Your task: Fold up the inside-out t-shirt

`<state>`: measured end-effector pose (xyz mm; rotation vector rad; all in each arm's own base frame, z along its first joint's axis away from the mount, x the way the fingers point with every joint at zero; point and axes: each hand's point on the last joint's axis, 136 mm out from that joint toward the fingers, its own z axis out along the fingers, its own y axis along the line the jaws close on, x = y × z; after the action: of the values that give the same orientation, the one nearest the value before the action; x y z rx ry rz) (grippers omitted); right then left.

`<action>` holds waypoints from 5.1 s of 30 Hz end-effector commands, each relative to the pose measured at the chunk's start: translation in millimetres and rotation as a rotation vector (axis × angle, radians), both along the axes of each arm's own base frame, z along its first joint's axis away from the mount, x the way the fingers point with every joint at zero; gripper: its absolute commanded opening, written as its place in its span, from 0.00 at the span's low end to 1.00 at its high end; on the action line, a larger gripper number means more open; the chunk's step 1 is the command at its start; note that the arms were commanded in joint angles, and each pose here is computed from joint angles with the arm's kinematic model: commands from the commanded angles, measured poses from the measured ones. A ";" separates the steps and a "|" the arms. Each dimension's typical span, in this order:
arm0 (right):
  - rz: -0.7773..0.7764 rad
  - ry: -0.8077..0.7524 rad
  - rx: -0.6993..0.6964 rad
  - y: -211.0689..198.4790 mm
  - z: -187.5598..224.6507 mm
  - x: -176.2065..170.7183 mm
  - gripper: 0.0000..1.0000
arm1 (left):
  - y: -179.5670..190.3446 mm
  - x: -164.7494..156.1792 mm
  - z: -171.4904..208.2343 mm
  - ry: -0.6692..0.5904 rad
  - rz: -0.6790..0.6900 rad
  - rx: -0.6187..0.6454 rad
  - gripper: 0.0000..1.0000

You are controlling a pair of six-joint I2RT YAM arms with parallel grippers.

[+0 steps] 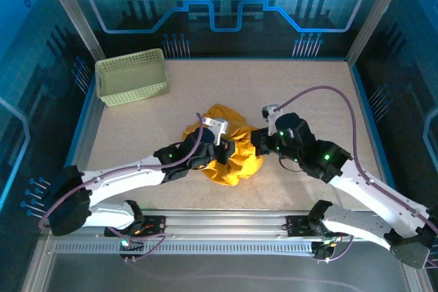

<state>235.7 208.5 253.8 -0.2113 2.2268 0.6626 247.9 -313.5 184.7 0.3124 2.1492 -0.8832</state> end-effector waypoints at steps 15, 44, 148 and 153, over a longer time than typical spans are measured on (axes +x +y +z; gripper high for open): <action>-0.002 0.117 -0.107 -20.4 -24.8 5.2 0.57 | -4.2 -27.6 27.1 -0.077 -0.171 -0.081 0.00; -0.036 0.294 0.089 21.1 -57.3 2.6 0.36 | -13.1 -33.2 27.8 -0.070 -0.229 -0.114 0.00; 0.035 0.063 0.050 25.5 28.7 11.7 0.29 | 8.9 -6.5 73.7 -0.261 0.033 -0.074 0.00; 0.041 -0.037 0.008 1.0 31.9 2.7 0.52 | 30.9 -1.1 86.1 -0.235 0.050 -0.110 0.00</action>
<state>244.1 228.9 279.0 -0.2372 2.2470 0.7481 246.8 -295.9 264.3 0.3200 1.8727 -0.8610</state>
